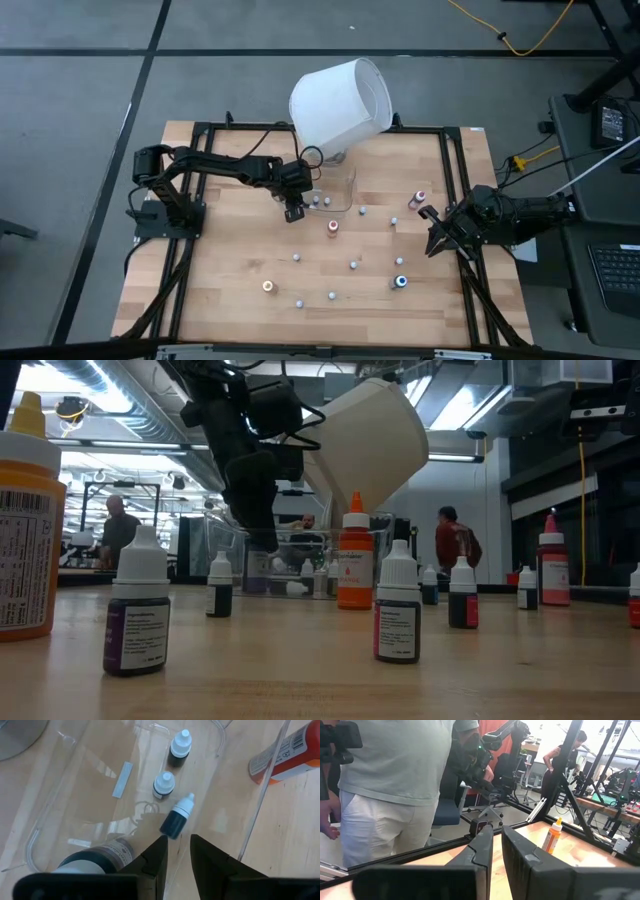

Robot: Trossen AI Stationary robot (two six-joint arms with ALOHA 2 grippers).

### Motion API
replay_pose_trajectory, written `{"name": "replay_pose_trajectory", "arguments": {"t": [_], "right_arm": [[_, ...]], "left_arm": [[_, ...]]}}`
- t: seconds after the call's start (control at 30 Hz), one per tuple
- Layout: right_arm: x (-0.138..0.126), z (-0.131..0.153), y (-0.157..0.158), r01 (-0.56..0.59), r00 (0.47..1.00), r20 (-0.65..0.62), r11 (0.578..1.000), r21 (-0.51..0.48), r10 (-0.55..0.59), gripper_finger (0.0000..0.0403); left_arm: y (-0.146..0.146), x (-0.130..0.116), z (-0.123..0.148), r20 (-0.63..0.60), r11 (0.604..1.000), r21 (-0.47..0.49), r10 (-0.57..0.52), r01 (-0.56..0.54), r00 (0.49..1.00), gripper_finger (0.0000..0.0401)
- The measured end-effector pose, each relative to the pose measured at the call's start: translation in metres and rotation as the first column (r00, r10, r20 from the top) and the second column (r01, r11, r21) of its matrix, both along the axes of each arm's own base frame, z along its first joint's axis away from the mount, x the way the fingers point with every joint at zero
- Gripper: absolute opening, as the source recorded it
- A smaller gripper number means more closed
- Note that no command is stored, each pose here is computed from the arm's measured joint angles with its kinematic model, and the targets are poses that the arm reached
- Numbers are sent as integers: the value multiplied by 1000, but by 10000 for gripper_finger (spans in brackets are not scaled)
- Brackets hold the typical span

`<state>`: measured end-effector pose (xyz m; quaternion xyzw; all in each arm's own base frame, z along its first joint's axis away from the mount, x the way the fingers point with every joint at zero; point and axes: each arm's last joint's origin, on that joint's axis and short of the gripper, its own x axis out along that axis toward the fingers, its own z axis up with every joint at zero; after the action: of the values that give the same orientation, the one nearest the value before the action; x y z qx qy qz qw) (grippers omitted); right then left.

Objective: Pick & Place food coloring
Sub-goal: Put the bottom small blue food coloring bottle into the container

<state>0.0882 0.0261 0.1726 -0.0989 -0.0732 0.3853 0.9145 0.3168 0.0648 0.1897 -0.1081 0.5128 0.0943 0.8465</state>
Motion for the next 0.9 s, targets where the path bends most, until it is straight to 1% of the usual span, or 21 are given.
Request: {"name": "replay_pose_trajectory", "arguments": {"t": [0.23,0.37,0.43,0.6,0.73,0.8,0.9], "right_arm": [[0,0,0,0,1000,0,1000,0,0,44],[0,0,0,0,1000,0,1000,0,0,44],[0,0,0,0,1000,0,1000,0,0,44],[0,0,0,0,1000,0,1000,0,0,44],[0,0,0,0,1000,0,1000,0,0,44],[0,0,0,0,1000,0,1000,0,0,44],[0,0,0,0,1000,0,1000,0,0,44]], "left_arm": [[0,1,1,8,1000,-3,7,-7,1000,75],[-1,8,13,49,1000,6,-3,2,999,70],[-3,11,19,48,1000,9,-12,11,999,69],[-12,16,42,19,996,29,-88,87,996,67],[-25,15,70,-2,989,34,-143,143,990,67],[-34,7,84,-23,986,28,-163,164,986,65],[-50,-4,107,2,981,32,-194,194,981,60]]}}
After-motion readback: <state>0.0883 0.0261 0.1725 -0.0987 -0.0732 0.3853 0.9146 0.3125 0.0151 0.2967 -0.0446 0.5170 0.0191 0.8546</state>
